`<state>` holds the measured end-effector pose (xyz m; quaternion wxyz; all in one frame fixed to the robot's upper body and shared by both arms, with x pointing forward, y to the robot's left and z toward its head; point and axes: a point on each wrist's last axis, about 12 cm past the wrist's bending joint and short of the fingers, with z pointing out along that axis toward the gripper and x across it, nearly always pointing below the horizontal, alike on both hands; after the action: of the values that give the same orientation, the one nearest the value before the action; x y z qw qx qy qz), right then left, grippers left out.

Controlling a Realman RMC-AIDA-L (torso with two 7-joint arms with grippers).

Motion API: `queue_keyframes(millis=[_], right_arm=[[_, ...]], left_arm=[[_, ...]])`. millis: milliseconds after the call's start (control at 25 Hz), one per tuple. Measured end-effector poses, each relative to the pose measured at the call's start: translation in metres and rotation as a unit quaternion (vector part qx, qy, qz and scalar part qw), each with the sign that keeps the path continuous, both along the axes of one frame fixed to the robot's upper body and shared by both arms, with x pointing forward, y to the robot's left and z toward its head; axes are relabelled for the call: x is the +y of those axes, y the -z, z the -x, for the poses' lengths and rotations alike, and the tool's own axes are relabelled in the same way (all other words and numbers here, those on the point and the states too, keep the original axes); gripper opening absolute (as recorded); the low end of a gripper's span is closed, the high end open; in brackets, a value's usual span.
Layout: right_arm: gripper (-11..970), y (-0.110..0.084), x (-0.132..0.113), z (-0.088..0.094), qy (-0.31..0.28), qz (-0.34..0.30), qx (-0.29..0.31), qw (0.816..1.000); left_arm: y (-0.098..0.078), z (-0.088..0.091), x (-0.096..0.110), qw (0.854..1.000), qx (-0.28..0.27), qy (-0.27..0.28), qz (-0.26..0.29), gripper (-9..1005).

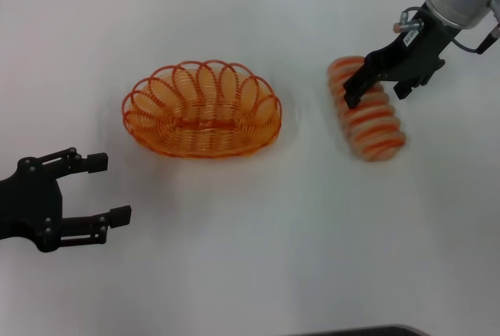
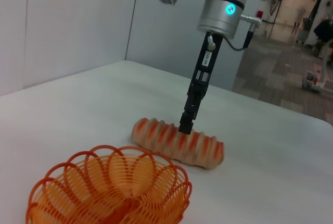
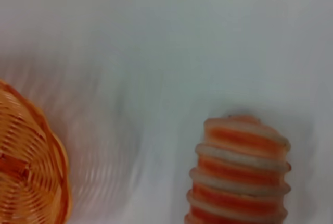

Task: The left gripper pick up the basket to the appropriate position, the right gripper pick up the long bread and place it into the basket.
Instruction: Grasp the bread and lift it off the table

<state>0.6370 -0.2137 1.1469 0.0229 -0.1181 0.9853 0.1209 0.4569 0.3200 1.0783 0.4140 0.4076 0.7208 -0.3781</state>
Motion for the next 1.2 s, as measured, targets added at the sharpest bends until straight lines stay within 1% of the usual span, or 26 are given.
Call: queue_keyframes(millis=[400, 720, 960, 1160, 1200], right_arm=[[945, 0.012, 0.012, 0.0, -0.005, 0.018, -0.001, 1.0], [946, 0.022, 0.016, 0.001, -0.003, 0.019, -0.003, 1.0], [946, 0.021, 0.018, 0.0, -0.007, 0.018, -0.009, 1.0], [798, 0.014, 0.017, -0.004, -0.014, 0.017, -0.028, 0.999], [782, 0.012, 0.016, -0.004, -0.018, 0.016, -0.032, 0.999]], left_arm=[[0.001, 0.0, 0.0, 1.0, 0.0, -0.004, 0.003, 883], [0.001, -0.002, -0.001, 1.0, -0.002, -0.002, 0.001, 878], [0.001, -0.003, -0.001, 1.0, -0.003, -0.004, 0.001, 877], [0.0, -0.003, 0.0, 1.0, -0.004, -0.005, 0.0, 877], [0.0, -0.003, 0.0, 1.0, -0.004, -0.005, 0.0, 876]])
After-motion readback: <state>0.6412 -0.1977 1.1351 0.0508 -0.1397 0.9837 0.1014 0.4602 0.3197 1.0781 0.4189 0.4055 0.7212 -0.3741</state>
